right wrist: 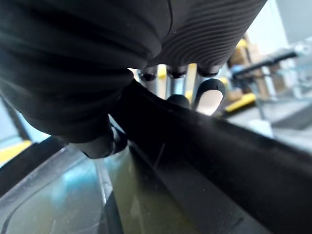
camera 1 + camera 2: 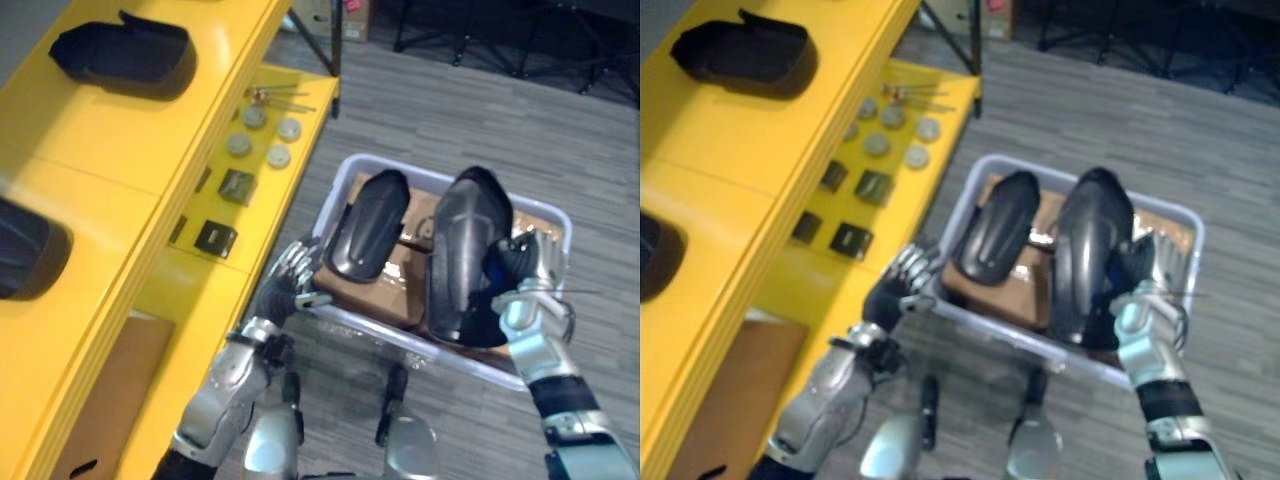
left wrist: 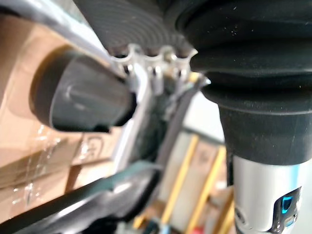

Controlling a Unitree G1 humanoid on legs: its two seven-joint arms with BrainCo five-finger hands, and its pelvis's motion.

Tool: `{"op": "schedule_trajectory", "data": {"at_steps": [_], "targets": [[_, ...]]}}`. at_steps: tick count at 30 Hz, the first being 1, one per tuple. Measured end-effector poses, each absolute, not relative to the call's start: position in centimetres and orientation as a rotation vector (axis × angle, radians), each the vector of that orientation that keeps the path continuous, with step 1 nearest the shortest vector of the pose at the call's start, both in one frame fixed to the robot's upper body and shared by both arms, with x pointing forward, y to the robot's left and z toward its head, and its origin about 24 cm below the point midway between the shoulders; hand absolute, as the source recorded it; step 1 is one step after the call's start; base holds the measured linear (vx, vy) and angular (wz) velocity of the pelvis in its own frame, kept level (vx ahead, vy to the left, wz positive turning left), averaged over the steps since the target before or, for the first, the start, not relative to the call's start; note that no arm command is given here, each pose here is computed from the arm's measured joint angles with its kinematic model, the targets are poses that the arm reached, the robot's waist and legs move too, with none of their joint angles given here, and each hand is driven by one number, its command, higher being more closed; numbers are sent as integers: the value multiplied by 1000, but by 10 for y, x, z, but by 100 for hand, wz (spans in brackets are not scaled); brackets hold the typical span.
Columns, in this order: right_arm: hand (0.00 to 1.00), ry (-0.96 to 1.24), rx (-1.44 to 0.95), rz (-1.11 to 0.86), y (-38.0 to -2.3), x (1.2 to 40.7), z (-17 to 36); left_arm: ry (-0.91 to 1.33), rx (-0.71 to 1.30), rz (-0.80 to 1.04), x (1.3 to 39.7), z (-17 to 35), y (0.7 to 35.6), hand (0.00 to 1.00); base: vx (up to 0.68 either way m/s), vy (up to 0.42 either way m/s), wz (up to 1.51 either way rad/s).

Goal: Walk over and take plastic housings, then place them on the shelf

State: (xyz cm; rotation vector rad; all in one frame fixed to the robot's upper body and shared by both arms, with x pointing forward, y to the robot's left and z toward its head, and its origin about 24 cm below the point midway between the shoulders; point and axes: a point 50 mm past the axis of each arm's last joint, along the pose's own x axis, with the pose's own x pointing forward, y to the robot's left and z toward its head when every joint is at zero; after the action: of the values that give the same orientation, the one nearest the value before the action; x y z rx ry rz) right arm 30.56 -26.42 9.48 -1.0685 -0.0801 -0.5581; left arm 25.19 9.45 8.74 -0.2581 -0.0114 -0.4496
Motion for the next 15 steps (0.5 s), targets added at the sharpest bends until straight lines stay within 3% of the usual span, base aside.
{"op": "schedule_trajectory", "data": {"at_steps": [6, 15], "targets": [[100, -249, -1057, -527, -245, 309, 109, 224, -198, -505, 276, 58, 74, 0, 0, 9, -14], [100, -350, -1027, -478, -228, 312, 116, 316, -89, -352, 290, 35, 84, 0, -44, -1, -6]]}}
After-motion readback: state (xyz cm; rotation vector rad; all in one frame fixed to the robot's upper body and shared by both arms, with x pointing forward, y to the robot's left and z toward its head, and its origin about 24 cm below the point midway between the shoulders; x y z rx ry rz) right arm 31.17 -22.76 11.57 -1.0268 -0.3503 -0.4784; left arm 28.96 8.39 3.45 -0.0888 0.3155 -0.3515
